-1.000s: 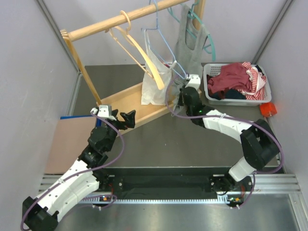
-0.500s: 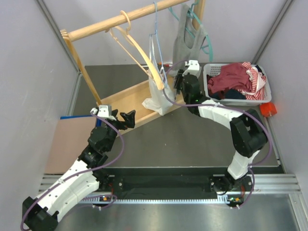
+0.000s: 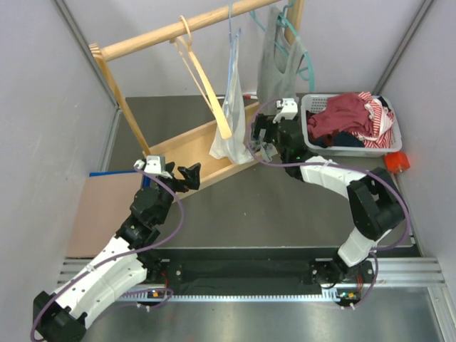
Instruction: Place the tank top on the hanger
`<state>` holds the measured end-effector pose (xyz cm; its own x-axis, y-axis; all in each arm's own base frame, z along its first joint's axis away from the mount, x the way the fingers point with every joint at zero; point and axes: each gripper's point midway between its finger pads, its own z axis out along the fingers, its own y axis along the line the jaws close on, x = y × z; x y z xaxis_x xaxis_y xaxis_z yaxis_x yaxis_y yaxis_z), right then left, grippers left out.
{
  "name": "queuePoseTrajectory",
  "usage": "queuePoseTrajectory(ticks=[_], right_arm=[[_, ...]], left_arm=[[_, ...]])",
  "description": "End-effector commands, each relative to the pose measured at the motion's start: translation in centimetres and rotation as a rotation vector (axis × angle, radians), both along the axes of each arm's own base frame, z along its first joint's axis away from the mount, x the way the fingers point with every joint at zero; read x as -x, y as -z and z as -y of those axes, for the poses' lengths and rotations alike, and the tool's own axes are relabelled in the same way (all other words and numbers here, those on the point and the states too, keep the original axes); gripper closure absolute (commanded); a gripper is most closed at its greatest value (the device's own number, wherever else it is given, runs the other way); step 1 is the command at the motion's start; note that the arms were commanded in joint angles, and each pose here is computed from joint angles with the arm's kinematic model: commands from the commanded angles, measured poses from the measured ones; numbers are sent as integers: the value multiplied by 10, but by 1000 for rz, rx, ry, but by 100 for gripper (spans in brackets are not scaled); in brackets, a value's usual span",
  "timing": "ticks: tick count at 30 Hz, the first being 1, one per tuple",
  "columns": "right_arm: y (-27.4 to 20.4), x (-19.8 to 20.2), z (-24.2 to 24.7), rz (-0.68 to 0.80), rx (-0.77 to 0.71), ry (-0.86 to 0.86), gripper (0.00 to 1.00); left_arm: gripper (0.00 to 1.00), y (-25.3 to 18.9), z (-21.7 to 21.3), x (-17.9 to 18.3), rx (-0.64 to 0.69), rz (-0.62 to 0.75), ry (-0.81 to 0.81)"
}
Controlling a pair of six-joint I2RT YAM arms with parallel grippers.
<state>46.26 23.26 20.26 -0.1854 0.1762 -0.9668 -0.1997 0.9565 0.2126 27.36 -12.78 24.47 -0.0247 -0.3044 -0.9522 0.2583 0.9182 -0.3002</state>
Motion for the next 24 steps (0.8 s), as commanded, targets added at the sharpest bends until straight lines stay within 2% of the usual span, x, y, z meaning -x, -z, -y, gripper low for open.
queuePoseTrajectory(ticks=[1,5,7,8,13,18,24], right_arm=[[-30,21,-5,80,-62,-96,0],[-37,45,4,102,-105,-116,0],[-26,59,8,87,-99,-133,0],[-37,68,11,111,-105,-140,0],[-18,106,32,60,-76,-137,0],[12,137,66,-39,-23,-58,0],[14,171,105,-41,-46,42,0]], left_arm=[[1,-8,-2,1,22,25,-5],[1,-9,-3,1,23,26,-11],[1,-9,-4,1,23,26,-14],[1,-9,-4,1,23,26,-14],[1,-8,-5,1,26,23,-23],[1,-7,-8,0,28,19,-38],[1,-5,-10,0,29,14,-52]])
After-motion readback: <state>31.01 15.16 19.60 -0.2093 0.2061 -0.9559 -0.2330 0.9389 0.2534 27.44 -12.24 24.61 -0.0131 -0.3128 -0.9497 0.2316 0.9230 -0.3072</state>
